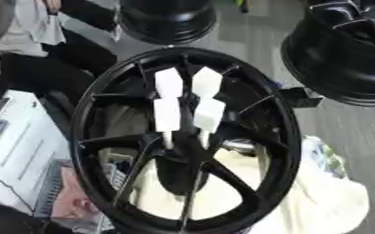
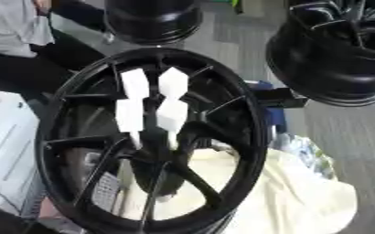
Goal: Pull the pin out of the wheel hub.
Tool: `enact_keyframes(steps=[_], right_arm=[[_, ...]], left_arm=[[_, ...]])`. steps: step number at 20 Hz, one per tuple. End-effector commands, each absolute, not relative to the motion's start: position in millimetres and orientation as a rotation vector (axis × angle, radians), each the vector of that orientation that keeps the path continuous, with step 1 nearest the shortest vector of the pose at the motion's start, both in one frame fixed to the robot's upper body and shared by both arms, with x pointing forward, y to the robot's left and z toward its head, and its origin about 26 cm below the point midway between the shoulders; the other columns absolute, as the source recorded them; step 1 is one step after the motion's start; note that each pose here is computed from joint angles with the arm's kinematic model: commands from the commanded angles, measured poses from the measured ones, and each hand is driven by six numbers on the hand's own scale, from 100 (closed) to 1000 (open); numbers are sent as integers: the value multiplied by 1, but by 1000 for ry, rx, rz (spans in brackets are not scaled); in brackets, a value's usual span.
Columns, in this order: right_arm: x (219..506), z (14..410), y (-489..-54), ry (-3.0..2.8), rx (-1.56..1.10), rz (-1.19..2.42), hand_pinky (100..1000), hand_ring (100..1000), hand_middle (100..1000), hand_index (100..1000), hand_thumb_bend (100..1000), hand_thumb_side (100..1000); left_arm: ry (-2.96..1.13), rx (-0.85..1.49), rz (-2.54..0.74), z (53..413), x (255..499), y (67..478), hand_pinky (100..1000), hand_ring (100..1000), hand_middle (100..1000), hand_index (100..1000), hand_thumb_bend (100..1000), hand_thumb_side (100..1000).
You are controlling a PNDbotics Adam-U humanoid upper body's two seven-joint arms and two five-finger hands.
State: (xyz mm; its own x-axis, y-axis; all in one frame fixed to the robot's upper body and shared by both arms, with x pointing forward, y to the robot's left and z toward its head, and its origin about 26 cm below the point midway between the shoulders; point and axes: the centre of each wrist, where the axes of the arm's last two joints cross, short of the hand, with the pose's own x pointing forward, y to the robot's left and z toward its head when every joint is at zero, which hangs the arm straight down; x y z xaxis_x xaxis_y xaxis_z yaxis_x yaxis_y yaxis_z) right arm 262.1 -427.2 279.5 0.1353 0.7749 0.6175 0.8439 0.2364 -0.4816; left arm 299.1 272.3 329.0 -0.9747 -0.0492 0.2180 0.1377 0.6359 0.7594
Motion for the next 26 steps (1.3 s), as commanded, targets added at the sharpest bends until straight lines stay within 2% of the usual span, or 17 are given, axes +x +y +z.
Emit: enact_keyframes(steps=[1,7,16,20,26], right_arm=[[261,296,-428,-1314,-1900,-440,838,657,797,898,100,313],[261,299,-427,-1320,-1887,-444,838,657,797,898,100,315],[263,302,-426,-1326,-1862,-447,839,657,797,897,100,320],[265,304,-425,-1338,-1852,-445,839,657,797,898,100,325],[267,307,-423,-1354,-1846,-439,839,657,796,897,100,324]], left_arm=[[-2587,67,-1549,361,288,272,849,805,713,852,100,237],[-2436,269,-1982,398,276,256,841,815,728,853,100,165],[-2095,455,-2391,410,270,224,835,816,729,846,100,200],[-1961,515,-2542,413,269,213,833,822,744,852,204,219],[-1846,539,-2671,408,270,197,841,833,758,867,274,237]])
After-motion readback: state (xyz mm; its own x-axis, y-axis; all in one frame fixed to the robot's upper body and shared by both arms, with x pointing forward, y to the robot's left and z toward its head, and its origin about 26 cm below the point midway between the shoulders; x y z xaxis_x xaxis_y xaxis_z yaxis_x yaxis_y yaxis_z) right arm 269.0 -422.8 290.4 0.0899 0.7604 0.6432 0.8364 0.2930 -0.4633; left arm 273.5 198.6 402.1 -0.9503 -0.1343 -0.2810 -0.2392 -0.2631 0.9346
